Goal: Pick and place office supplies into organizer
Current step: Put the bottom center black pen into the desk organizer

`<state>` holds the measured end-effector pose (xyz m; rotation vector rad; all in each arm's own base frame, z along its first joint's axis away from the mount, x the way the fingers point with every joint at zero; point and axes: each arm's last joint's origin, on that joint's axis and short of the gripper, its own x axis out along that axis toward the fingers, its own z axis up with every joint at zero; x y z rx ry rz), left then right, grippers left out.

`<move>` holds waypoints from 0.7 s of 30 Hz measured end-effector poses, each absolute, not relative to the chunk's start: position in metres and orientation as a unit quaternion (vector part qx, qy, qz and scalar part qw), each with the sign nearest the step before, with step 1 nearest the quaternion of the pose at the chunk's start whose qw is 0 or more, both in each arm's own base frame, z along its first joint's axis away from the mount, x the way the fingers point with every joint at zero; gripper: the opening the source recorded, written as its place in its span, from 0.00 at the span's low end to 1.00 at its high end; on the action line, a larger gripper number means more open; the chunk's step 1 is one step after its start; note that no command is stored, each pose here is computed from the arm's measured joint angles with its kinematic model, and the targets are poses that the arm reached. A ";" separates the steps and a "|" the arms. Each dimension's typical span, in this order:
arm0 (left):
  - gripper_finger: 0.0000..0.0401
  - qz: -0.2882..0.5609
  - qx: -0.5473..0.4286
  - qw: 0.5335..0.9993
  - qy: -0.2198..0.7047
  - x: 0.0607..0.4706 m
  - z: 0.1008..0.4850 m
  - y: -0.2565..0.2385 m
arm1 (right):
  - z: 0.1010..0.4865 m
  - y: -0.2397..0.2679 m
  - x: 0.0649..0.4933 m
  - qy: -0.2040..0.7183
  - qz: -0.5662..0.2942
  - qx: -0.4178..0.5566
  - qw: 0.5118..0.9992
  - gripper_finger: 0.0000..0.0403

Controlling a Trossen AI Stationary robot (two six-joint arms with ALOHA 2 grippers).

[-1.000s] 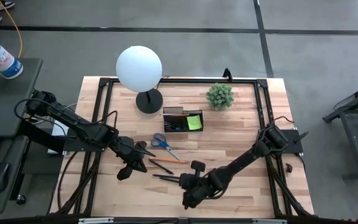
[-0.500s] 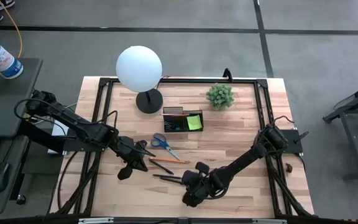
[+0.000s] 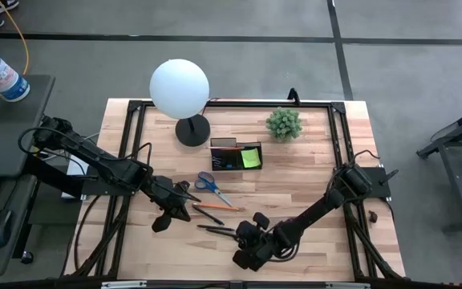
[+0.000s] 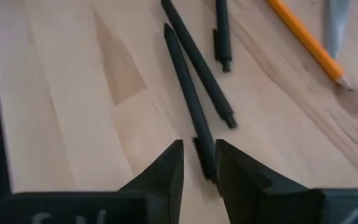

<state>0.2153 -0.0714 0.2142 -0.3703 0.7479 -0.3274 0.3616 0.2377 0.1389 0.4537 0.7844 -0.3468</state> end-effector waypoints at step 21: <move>0.00 -0.158 -0.179 0.901 0.361 0.215 0.214 -0.071 | 0.123 0.233 0.353 0.397 -0.159 0.205 0.880 0.21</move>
